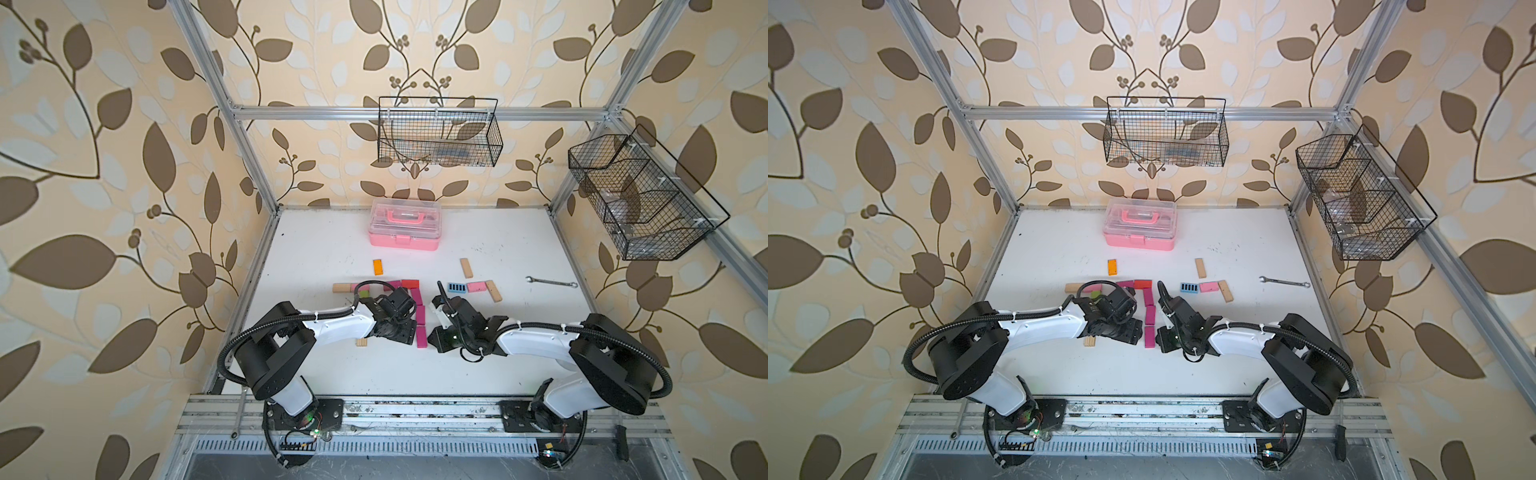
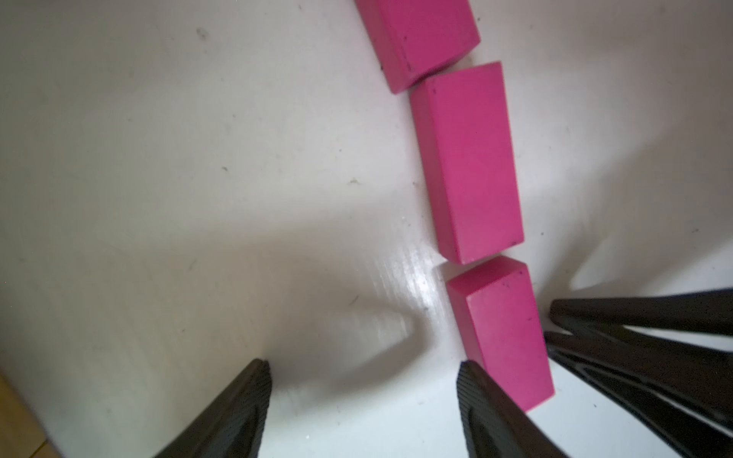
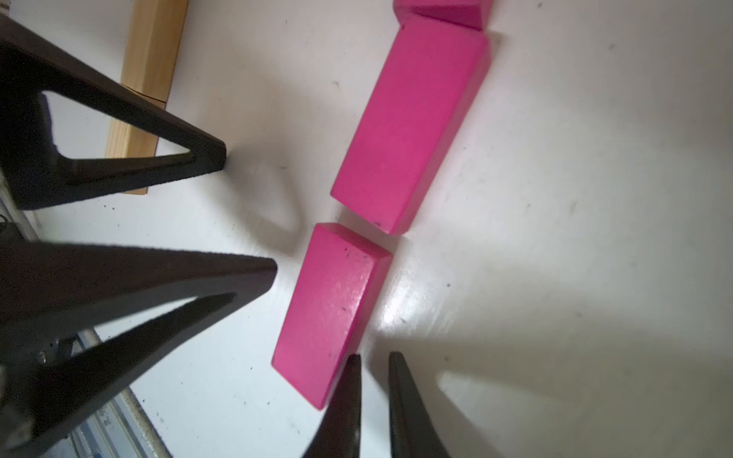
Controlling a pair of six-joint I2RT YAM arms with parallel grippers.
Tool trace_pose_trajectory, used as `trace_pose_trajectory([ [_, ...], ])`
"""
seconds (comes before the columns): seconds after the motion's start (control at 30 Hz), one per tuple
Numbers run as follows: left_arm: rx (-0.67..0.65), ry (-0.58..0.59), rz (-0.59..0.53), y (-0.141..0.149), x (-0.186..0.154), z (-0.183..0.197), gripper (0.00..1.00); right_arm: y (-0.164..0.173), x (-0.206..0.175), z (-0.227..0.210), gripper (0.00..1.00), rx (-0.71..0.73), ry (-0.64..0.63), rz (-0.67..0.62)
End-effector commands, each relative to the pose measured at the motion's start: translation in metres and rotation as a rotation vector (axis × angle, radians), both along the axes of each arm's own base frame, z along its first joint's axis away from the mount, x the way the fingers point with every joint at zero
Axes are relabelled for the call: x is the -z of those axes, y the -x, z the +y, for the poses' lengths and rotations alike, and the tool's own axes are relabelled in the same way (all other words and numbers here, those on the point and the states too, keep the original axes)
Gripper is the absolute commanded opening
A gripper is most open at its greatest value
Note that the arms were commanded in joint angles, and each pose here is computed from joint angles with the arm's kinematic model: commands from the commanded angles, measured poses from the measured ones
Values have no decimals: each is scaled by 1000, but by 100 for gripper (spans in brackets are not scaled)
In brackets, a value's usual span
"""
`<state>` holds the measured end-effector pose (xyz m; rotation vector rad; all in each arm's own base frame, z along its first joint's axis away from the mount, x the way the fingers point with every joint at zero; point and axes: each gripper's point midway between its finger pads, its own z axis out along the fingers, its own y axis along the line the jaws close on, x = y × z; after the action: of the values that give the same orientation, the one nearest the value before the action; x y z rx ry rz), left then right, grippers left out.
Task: Assemble the number 7 with building blocks
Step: Adjust the building block at the center of the board.
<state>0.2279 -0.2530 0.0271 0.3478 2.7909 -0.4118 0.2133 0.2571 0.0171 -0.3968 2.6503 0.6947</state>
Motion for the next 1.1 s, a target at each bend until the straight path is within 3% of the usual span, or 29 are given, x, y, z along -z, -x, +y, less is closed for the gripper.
trace_pose_trajectory([
  [0.0,-13,-9,8,2,-1,3,77,13,8,-17,17,1,58,5],
  [0.2,1,-8,-56,-2,-26,9,81,22,-16,-18,18,-32,71,-89],
  [0.33,-6,-8,-152,-4,-66,24,99,32,-21,-6,18,-36,56,-108],
  [0.63,-21,-7,-327,12,-155,75,99,38,-11,22,17,16,56,-102],
  [1.07,67,87,-417,39,-184,90,99,32,2,32,17,98,67,-87],
])
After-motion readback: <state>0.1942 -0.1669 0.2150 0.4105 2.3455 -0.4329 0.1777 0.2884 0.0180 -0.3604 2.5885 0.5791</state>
